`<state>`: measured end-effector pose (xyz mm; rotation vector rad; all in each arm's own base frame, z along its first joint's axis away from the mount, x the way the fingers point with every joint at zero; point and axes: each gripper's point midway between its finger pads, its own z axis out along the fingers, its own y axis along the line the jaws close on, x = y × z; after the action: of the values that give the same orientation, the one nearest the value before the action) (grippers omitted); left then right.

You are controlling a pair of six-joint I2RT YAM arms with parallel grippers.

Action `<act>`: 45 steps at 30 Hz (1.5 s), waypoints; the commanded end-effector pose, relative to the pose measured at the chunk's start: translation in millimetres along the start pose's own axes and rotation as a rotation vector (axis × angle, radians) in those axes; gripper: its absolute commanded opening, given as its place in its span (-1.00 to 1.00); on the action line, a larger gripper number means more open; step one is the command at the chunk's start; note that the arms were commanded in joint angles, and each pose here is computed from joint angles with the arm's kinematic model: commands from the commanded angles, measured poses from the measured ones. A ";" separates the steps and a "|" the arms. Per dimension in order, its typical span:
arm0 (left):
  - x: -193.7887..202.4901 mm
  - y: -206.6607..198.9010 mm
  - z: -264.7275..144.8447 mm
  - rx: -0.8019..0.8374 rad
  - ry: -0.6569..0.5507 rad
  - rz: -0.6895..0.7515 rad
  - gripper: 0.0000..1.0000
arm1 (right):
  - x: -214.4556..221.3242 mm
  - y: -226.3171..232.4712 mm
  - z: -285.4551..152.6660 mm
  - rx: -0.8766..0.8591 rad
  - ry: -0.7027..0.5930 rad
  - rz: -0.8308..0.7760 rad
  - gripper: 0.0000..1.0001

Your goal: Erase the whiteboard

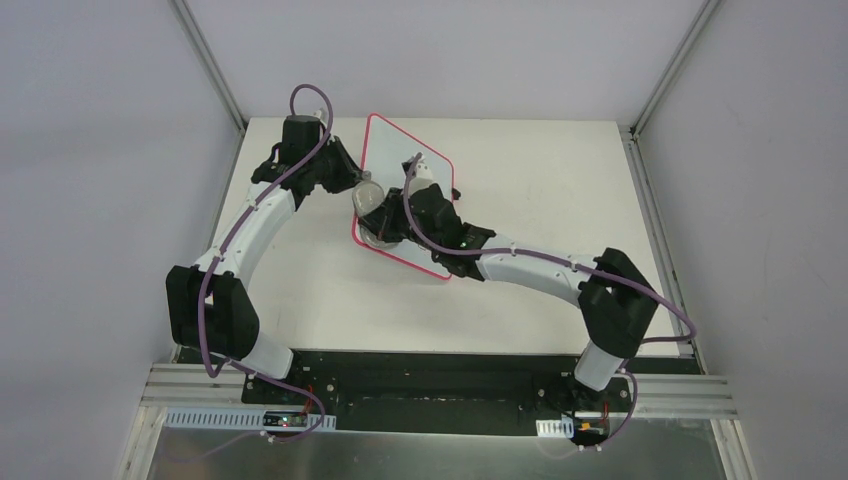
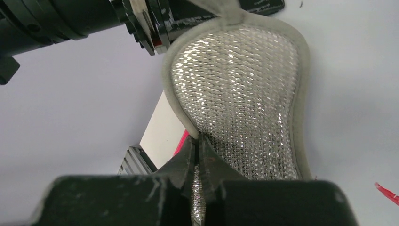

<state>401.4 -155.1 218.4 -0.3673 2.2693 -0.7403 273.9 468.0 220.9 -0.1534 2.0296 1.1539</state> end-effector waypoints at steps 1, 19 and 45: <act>51.7 -18.4 11.2 0.046 0.164 -0.006 -1.00 | 69.5 -38.1 -20.4 0.018 0.179 0.064 -1.00; 56.0 -20.6 11.6 0.045 0.169 0.006 -1.00 | 63.3 -90.4 -46.6 0.151 0.150 0.062 -1.00; 58.0 -25.3 9.7 0.055 0.170 0.012 -1.00 | 62.4 -148.5 -46.9 0.300 0.127 0.093 -1.00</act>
<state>407.7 -162.5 223.1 -0.3123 2.2303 -0.7229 281.5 407.4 166.0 -0.0491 2.1105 1.1206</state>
